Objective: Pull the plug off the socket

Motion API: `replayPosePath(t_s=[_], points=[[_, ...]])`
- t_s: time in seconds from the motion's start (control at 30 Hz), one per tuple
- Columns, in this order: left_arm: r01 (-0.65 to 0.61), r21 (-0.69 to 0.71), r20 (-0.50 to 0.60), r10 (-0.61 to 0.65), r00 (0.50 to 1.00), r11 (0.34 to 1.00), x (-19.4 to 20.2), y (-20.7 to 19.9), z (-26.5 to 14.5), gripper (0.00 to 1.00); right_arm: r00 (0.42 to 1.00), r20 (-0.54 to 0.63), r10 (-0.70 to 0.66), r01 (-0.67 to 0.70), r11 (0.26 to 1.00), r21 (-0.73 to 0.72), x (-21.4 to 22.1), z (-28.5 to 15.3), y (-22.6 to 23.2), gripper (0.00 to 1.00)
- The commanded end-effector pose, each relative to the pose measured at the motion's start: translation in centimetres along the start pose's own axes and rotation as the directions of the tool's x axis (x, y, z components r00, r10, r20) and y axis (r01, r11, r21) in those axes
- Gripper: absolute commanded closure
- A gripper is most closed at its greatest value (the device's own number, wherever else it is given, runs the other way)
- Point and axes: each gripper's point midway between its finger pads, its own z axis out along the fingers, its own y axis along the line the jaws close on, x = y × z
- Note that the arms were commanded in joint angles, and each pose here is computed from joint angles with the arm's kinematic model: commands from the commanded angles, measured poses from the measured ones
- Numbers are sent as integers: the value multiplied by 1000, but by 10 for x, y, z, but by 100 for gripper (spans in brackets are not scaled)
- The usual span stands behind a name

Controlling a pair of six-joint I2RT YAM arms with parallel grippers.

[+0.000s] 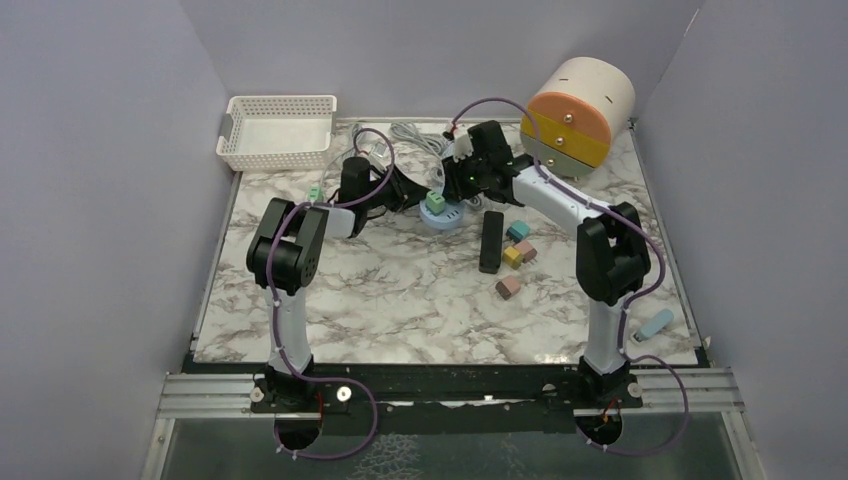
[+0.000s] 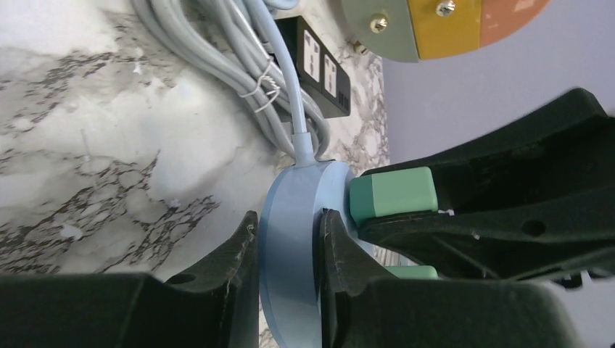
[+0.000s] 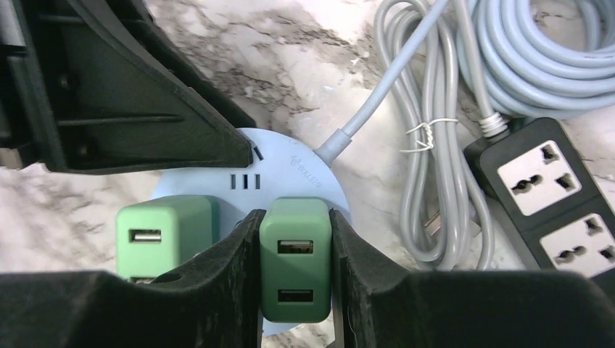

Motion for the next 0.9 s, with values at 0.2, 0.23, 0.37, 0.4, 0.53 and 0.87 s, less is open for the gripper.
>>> replayPosePath(t_s=[0.2,0.23,0.37,0.4,0.53,0.87], points=[[-77,-157,-14,76,997,985,10,33,9,100,950,303,-82,86,996,-1,-114,-83,5,99],[-87,-182,-12,87,996,979,7,36,8,100,946,274,-172,148,983,106,-110,-78,8,99],[-136,-257,-6,139,990,957,-4,42,7,100,911,225,-346,284,921,267,-102,-72,29,99],[-147,-275,-6,151,989,950,-6,43,7,100,918,250,-308,257,942,217,-101,-73,32,99],[-171,-307,-4,179,984,936,-12,46,6,100,939,334,84,23,953,-303,-103,-103,30,99],[-185,-313,15,200,980,932,-27,46,13,100,993,52,105,-96,983,-159,36,-67,20,99]])
